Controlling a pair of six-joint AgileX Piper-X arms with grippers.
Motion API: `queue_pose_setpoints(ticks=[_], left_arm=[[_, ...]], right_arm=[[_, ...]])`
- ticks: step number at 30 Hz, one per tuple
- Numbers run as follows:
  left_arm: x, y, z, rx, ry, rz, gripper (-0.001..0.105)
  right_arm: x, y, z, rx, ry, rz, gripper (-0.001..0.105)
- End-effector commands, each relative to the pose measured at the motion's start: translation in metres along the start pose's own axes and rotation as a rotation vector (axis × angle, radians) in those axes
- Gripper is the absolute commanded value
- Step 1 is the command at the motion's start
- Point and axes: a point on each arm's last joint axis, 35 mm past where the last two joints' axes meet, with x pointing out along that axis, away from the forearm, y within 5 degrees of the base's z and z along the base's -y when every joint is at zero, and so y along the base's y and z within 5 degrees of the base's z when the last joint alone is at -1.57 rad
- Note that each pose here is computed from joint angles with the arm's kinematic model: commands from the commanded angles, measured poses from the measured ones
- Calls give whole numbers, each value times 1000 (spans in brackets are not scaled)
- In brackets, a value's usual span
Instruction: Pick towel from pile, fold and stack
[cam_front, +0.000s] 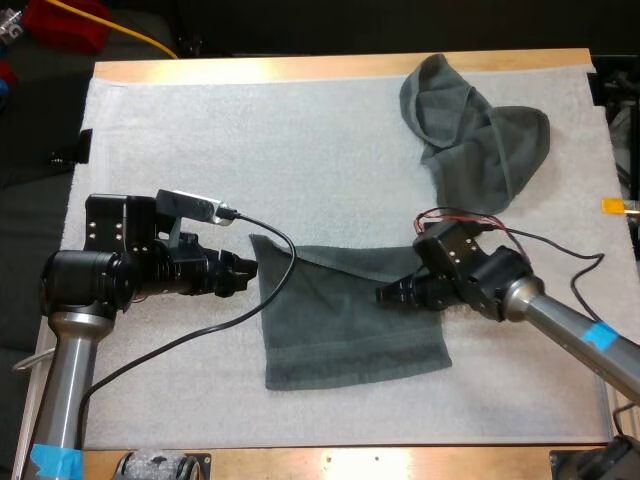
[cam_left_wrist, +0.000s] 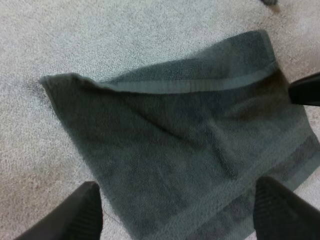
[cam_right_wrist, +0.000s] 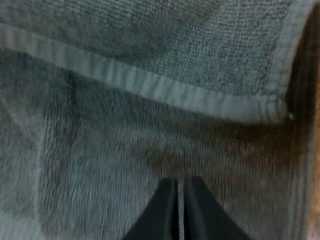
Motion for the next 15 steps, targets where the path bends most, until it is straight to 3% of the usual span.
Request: queue_pose_setpoints(ticks=[1,7,15], left_arm=[[-2,-3,0,14,-4,-10,62],[-2,-3,0,14,-4,-10,62],[-2,-3,0,14,-4,-10,62]], right_arm=[[3,1,2,-15,-13,0,1],[26,-3,-1,-9,38,-13,1],[45,-4,1,-10,24,-10,1]])
